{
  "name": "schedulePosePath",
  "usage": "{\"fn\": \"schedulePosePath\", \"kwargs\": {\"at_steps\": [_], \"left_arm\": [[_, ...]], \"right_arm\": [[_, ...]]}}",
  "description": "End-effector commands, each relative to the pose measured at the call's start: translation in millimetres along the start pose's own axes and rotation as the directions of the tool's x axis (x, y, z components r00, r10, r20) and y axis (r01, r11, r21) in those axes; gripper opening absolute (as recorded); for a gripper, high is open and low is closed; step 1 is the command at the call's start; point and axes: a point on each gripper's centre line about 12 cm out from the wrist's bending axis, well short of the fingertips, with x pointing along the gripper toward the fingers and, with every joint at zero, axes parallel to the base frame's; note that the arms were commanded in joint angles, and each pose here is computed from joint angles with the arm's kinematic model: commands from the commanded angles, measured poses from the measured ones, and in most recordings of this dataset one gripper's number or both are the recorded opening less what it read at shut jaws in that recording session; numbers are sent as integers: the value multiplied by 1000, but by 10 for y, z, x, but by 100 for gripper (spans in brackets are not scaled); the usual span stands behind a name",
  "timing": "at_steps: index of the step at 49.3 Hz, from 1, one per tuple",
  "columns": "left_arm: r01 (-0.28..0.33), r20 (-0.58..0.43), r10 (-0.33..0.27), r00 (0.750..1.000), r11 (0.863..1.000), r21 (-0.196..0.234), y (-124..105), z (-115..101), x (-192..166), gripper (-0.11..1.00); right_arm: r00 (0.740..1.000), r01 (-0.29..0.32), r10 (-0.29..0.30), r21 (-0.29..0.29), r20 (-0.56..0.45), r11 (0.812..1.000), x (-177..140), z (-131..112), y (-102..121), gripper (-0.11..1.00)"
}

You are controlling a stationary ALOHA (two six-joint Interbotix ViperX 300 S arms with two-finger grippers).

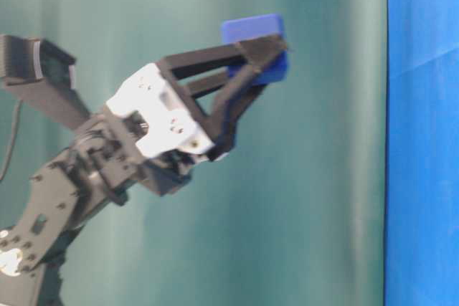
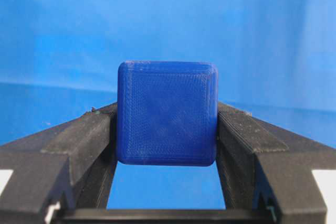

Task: Handover the blue block to the right arm after grasping it with the left arm, then place it in the designated position.
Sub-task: 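Rotate the left gripper upright, holding the cube toward the center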

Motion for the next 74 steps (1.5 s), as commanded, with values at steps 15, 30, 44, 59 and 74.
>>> {"fn": "schedulePosePath", "kwargs": {"at_steps": [15, 30, 44, 59, 74], "left_arm": [[9, 124, -9, 992, 1000, 4, -29, 282, -498, 46], [9, 121, -9, 993, 1000, 3, -28, 271, -491, 46], [8, 119, -8, 993, 1000, 2, -26, 258, -493, 46], [8, 119, -8, 993, 1000, 1, -26, 258, -493, 46], [9, 124, -9, 992, 1000, -1, -27, 263, -494, 46]], "right_arm": [[1000, 2, -2, 3, 26, 1000, 21, 94, -2, 96], [1000, 0, 0, 3, 28, 1000, 22, 100, 2, 96], [1000, 1, -2, 3, 28, 1000, 22, 105, -2, 96], [1000, 1, -2, 3, 25, 1000, 22, 101, -2, 96], [1000, 0, 0, 3, 25, 1000, 22, 101, 2, 96]]}}
